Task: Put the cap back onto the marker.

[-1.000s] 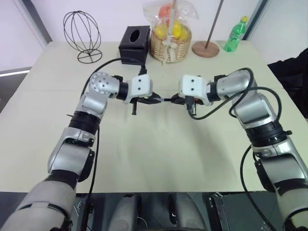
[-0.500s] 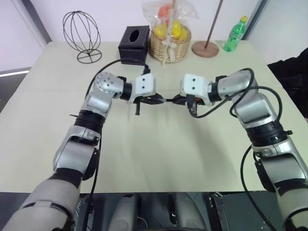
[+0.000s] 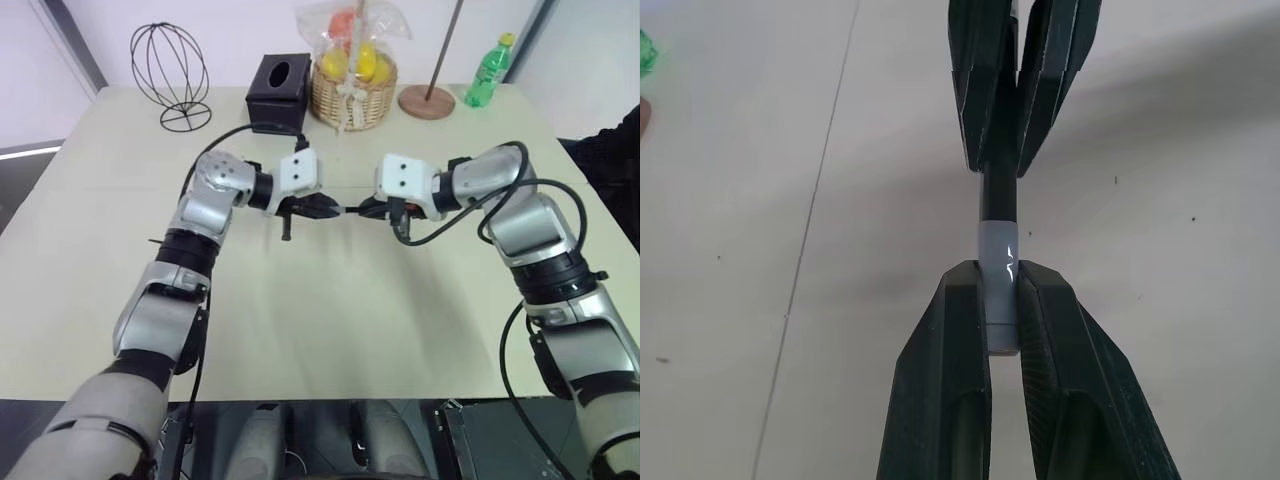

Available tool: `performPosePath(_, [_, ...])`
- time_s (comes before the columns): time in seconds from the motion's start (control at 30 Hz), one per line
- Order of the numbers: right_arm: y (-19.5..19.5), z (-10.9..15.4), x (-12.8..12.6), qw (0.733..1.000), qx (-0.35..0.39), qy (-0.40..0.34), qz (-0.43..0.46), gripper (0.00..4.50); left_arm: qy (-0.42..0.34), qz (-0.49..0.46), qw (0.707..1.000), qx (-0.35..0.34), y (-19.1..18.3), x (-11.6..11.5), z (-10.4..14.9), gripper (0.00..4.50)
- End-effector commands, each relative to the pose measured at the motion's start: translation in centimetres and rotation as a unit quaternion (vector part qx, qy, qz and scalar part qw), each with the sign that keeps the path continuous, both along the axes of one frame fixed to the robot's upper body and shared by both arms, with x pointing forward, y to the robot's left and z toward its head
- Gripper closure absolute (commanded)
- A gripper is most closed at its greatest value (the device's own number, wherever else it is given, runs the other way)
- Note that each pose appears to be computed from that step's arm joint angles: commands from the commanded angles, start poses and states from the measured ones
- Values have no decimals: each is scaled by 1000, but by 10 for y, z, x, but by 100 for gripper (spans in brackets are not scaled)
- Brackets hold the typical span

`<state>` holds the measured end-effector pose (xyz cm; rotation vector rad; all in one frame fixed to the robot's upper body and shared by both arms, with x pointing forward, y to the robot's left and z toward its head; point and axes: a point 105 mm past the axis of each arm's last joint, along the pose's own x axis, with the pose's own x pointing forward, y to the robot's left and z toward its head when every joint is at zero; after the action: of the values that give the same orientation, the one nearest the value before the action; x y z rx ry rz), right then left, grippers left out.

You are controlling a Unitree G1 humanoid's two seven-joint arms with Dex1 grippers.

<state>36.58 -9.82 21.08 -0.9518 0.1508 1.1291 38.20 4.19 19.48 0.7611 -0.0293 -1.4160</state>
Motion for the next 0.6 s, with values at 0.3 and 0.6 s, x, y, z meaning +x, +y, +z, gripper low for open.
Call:
performPosePath(0.3, [7,16,-8,997,1,-60,42,450,-53,-40,996,62,-11,-5,6,180])
performPosePath(0.6, [-11,-10,-5,999,-24,-28,19,450,-71,13,997,30,2,10,22,180])
